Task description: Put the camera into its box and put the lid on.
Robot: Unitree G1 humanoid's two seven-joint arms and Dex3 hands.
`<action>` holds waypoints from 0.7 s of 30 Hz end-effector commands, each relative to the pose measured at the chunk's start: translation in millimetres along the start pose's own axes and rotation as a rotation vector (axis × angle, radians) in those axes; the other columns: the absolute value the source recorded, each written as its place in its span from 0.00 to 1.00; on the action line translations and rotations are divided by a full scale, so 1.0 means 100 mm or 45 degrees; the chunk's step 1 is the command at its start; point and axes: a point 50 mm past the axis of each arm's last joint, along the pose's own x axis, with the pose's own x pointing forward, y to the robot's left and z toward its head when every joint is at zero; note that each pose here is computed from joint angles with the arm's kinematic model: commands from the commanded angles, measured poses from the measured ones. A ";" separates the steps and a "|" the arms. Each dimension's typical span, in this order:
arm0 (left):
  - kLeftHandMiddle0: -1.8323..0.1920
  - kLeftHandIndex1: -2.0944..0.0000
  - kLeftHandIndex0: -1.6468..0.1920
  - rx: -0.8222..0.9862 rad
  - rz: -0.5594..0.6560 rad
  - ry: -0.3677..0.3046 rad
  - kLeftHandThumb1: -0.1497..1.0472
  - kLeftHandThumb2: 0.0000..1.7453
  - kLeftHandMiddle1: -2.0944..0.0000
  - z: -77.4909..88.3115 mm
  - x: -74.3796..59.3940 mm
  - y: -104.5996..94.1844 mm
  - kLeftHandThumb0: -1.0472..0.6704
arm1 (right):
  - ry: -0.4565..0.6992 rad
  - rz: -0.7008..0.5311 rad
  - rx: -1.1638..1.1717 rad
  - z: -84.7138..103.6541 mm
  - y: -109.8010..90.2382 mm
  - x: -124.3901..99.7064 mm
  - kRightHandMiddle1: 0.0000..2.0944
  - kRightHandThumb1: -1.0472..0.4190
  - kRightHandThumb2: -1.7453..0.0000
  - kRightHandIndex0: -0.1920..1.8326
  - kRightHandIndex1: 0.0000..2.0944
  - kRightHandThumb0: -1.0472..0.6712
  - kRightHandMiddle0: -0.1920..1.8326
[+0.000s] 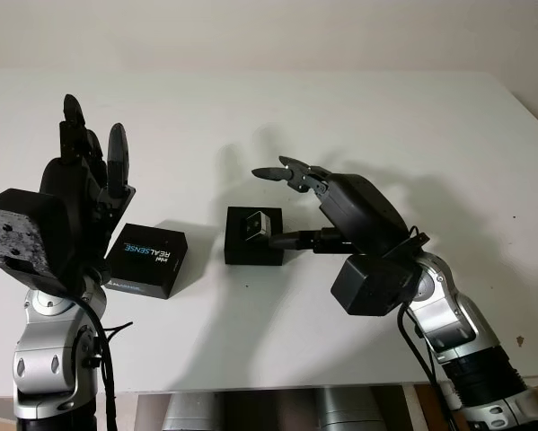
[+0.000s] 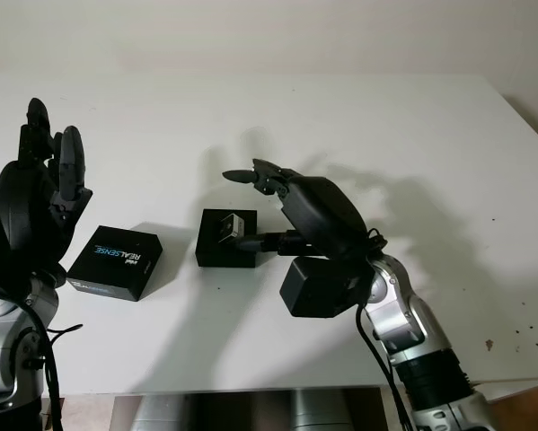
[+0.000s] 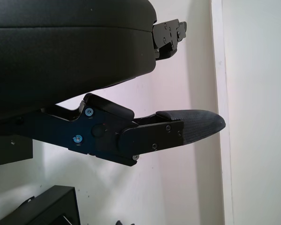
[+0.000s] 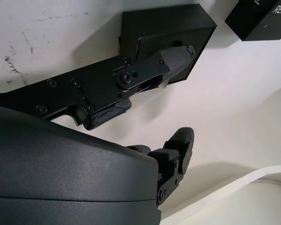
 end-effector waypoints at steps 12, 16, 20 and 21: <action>1.00 1.00 1.00 -0.014 0.005 -0.024 1.00 0.31 1.00 0.03 0.02 0.00 0.19 | 0.025 -0.050 -0.072 -0.04 0.16 -0.07 0.35 0.08 0.97 0.25 0.03 0.24 0.23; 1.00 1.00 1.00 0.000 0.006 -0.033 1.00 0.31 1.00 0.04 0.03 0.00 0.19 | 0.049 -0.077 -0.103 -0.06 0.19 -0.03 0.39 0.08 0.97 0.25 0.03 0.24 0.22; 1.00 1.00 1.00 0.011 0.002 -0.025 1.00 0.31 1.00 0.04 0.03 0.01 0.19 | 0.063 -0.094 -0.092 -0.06 0.22 0.00 0.40 0.07 0.97 0.24 0.03 0.25 0.21; 1.00 1.00 1.00 0.012 0.001 -0.024 1.00 0.31 1.00 0.03 0.03 0.01 0.19 | 0.065 -0.096 -0.092 -0.06 0.22 0.01 0.41 0.07 0.97 0.24 0.03 0.25 0.21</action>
